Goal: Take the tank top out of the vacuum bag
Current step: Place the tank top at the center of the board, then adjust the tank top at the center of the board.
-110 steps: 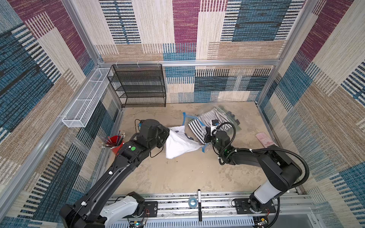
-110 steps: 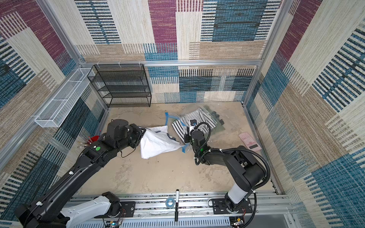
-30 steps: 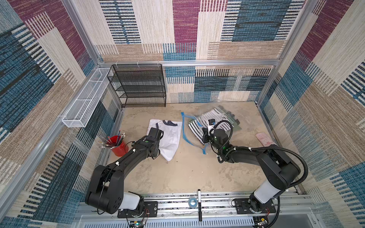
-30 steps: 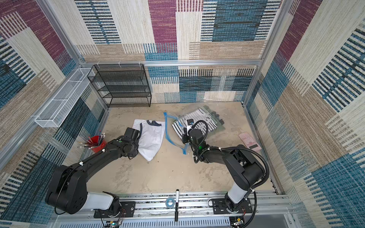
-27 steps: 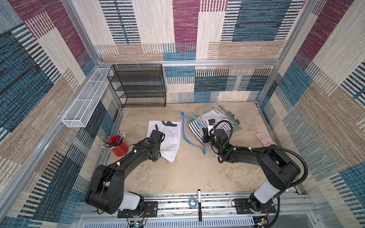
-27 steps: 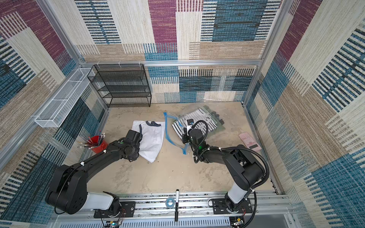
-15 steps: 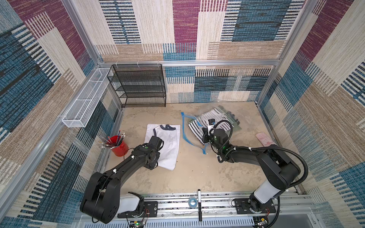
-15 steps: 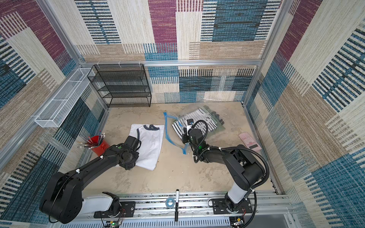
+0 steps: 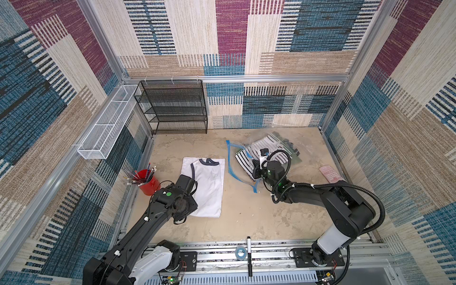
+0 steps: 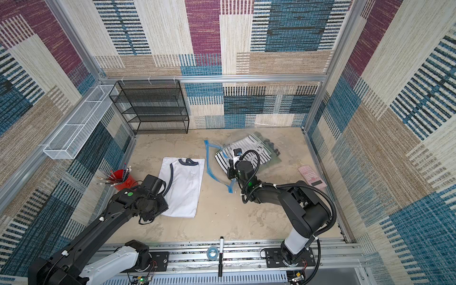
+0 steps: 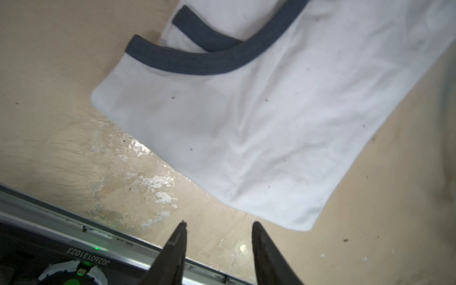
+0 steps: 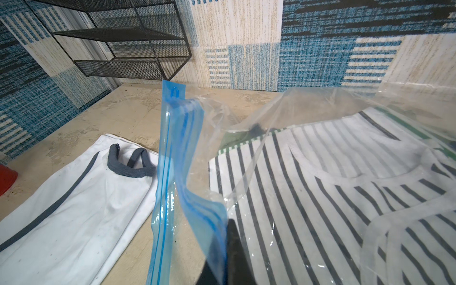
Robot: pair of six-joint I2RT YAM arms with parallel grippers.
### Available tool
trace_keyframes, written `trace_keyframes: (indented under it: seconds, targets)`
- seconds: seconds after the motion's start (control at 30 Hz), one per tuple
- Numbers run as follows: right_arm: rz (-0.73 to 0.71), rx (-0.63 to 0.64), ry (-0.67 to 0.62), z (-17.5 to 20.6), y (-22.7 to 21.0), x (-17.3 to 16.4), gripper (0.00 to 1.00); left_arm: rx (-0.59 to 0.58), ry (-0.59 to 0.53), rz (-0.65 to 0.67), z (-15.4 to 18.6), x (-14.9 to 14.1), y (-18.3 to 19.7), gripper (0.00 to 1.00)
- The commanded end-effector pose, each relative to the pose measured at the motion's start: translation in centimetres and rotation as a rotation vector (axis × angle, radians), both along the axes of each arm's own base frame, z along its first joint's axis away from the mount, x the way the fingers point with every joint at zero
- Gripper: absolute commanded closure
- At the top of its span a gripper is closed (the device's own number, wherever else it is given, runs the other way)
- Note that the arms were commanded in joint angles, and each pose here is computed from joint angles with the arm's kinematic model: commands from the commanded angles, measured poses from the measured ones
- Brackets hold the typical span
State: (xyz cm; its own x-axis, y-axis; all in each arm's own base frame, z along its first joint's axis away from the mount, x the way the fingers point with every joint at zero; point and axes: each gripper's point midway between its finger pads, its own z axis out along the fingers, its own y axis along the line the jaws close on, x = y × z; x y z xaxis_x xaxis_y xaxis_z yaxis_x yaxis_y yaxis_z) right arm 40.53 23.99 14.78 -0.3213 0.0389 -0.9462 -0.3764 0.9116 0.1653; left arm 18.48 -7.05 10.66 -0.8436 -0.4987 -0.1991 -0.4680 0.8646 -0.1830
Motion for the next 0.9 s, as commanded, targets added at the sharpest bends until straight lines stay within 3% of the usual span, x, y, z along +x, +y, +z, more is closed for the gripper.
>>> trace_keyframes:
  seconds: [0.0,0.23,0.5,0.87]
  targets:
    - [0.0,0.022,-0.016,0.8,0.2,0.2,1.0,-0.016,0.062,-0.254,0.2,-1.1,-2.4,0.56]
    - [-0.001,0.029,-0.018,0.9,0.1,0.1,1.0,0.22,0.066,-0.482,-0.4,0.8,-5.7,0.53]
    - [-0.001,0.025,-0.011,0.5,0.2,0.2,1.0,0.277,0.061,-0.68,-2.3,1.2,-9.9,0.51]
    - [0.005,0.03,-0.016,0.9,0.2,0.1,1.0,0.295,0.105,-0.721,-4.5,1.0,-11.3,0.51]
